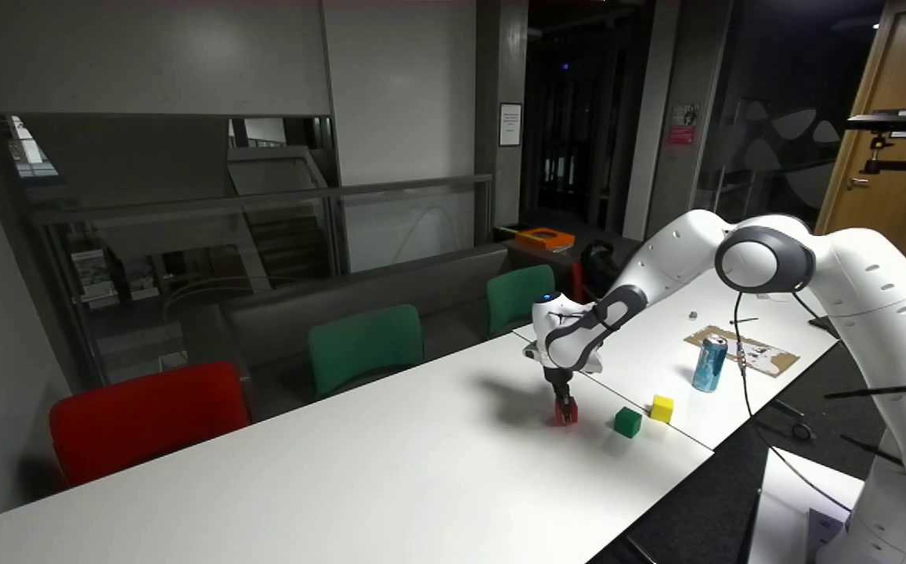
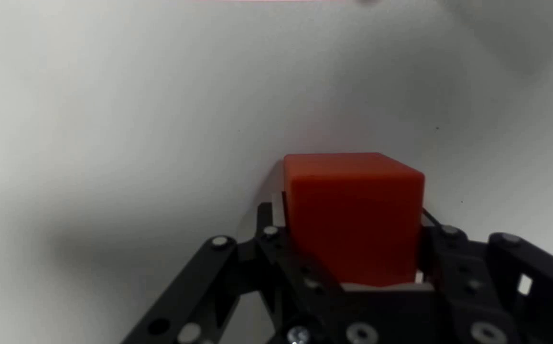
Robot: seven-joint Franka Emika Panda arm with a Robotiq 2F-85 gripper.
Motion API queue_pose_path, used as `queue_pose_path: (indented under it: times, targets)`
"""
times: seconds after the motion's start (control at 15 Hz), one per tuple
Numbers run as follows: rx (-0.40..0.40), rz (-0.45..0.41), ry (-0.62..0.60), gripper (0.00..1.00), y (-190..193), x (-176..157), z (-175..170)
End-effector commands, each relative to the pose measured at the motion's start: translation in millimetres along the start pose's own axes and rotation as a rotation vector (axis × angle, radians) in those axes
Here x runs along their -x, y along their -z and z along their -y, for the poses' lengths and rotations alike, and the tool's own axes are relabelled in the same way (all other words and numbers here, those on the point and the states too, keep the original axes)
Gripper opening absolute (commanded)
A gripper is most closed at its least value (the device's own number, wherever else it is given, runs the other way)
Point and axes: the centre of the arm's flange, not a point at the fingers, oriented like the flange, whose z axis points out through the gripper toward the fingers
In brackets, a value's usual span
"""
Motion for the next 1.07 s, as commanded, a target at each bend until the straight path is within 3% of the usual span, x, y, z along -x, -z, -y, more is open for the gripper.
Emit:
queue_pose_path:
  times: [0.0,1.0]
  targets:
    - [-0.032,0.012,0.016,0.31,-2,6,-12]
    - [-0.054,-0.001,0.008,0.31,-20,30,-23]
